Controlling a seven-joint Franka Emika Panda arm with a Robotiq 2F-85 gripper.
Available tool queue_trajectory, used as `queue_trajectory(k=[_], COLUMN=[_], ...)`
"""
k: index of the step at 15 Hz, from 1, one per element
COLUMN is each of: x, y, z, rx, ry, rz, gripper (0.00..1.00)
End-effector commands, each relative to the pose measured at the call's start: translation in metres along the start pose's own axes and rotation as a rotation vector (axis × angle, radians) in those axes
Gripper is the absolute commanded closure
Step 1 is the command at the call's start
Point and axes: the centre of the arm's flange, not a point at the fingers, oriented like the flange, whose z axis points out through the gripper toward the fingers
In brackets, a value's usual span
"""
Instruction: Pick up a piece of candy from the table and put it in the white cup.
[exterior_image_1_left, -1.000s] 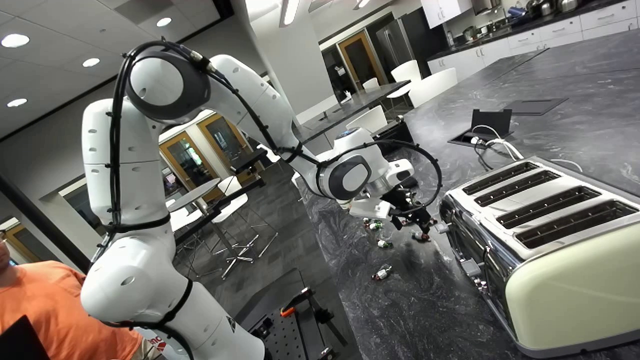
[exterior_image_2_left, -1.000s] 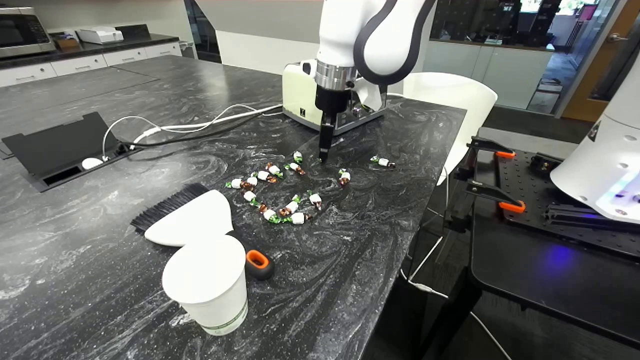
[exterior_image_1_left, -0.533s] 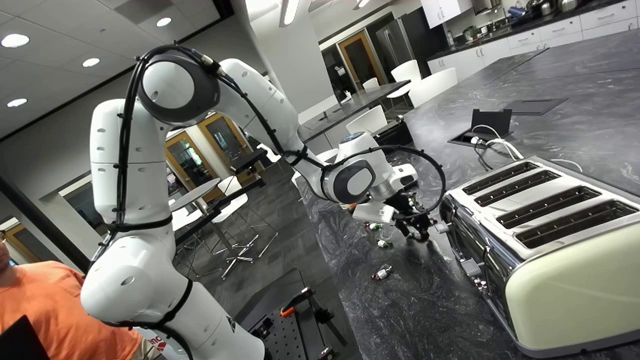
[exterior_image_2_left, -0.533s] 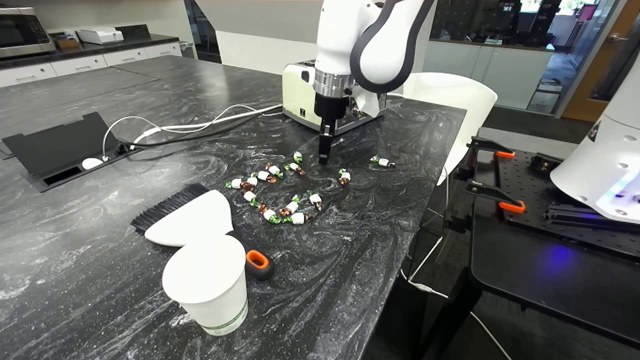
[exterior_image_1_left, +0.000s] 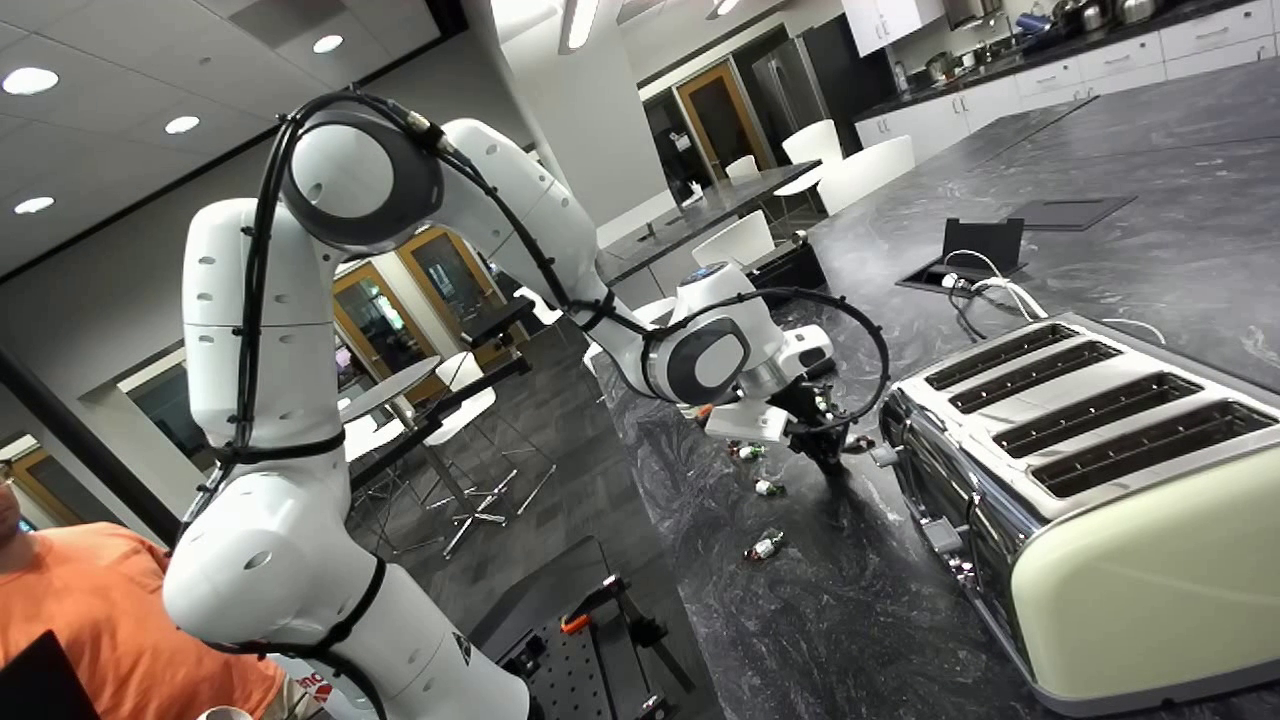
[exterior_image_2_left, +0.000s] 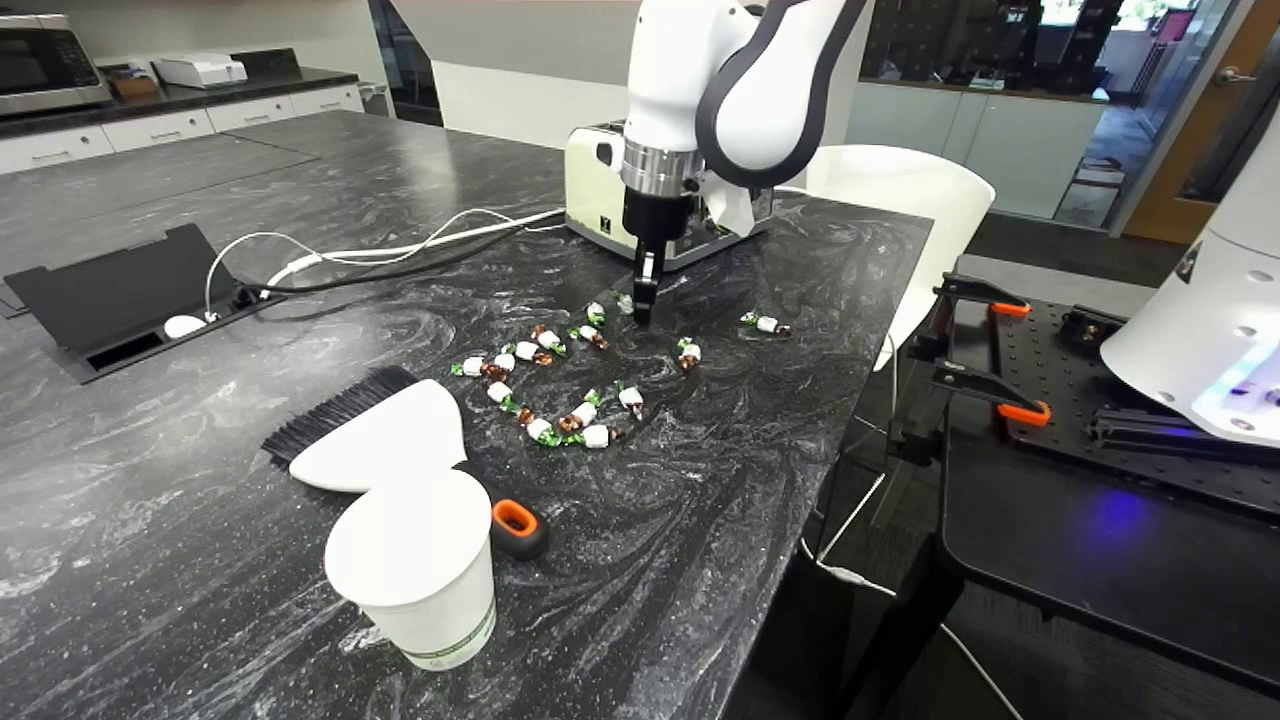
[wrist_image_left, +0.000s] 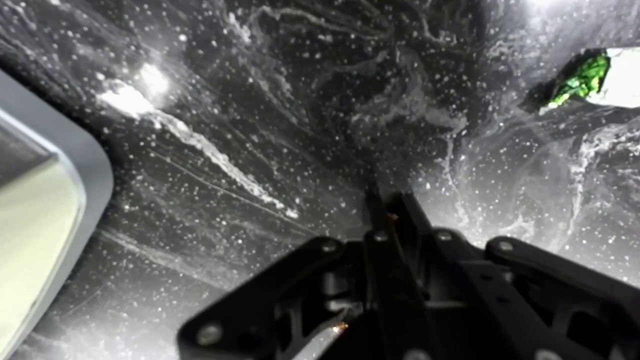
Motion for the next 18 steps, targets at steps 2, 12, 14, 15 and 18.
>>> queue_trajectory(k=[2, 12, 14, 15, 18], x=[0.003, -0.008, -0.003, 0.0, 0.01], y=[-0.005, -0.078, -0.112, -0.13, -0.193], z=[-0.013, -0.136, -0.151, -0.156, -0.164], rx=[-0.021, -0.078, -0.084, -0.075, -0.017], ry=[0.019, 0.119, 0.137, 0.143, 0.157], rz=[0.0, -0.314, -0.419, -0.471, -0.608], gripper=[1.0, 0.99, 0.99, 0.99, 1.0])
